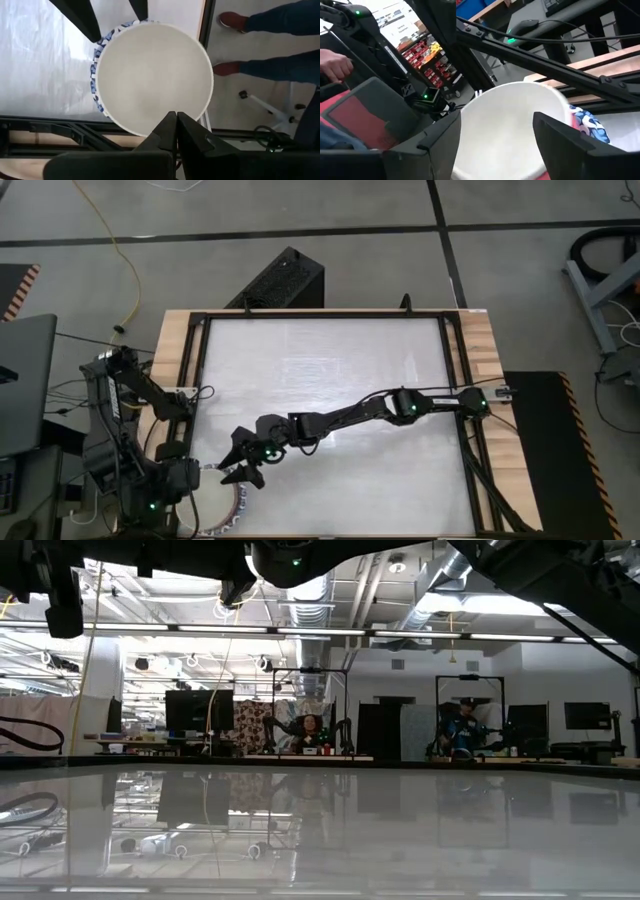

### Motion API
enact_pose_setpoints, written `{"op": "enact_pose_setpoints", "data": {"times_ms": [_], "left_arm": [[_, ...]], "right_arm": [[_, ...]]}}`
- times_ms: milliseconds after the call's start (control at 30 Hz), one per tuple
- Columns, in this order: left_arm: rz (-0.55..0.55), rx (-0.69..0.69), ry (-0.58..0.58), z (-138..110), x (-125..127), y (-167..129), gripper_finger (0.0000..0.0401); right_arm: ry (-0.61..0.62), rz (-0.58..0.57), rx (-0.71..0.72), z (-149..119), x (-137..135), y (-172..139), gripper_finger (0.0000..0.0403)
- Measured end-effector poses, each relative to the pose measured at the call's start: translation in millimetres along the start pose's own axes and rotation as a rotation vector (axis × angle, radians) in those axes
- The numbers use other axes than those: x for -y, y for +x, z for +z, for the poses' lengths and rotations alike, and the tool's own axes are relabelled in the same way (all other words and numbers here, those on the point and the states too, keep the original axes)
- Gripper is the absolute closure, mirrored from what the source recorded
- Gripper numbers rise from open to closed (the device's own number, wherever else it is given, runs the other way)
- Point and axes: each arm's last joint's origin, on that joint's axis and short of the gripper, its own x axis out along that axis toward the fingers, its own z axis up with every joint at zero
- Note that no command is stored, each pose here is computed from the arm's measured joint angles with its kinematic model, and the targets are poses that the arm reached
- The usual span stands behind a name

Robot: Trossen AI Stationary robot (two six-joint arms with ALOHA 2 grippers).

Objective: Nest bowls inside each other by size order
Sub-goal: Stack the gray bowl onto the orange bowl

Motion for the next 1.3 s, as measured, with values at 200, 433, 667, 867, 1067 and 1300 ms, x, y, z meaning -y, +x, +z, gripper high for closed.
{"op": "enact_pose_setpoints", "data": {"times_ms": [200, 433, 667, 867, 1067, 1300], "left_arm": [[0.001, 0.008, -0.016, -0.2, 0.2, 0.0, 0.0401], [0.006, 0.340, 0.000, -15.4, 9.3, -4.2, 0.0401], [0.060, 0.672, -0.035, -28.4, 17.1, 2.6, 0.0401], [0.195, 0.738, -0.003, -29.3, 26.0, 32.1, 0.0401], [0.240, 0.773, -0.112, -31.9, 28.5, 51.0, 0.0401], [0.221, 0.829, -0.150, -31.1, 28.9, 51.5, 0.0401]], "right_arm": [[0.030, -0.009, 0.006, 4.6, 3.1, -2.6, 0.0133], [-0.076, 0.033, 0.021, 37.8, -8.9, -16.8, 0.0133], [-0.218, 0.047, 0.039, 26.9, -25.4, -7.9, 0.0133], [-0.325, 0.037, 0.040, 19.7, -32.7, -3.5, 0.0136], [-0.397, 0.054, 0.033, 7.7, -40.0, 2.9, 0.0161], [-0.457, 0.039, 0.001, -5.5, -41.1, 6.3, 0.0186]]}}
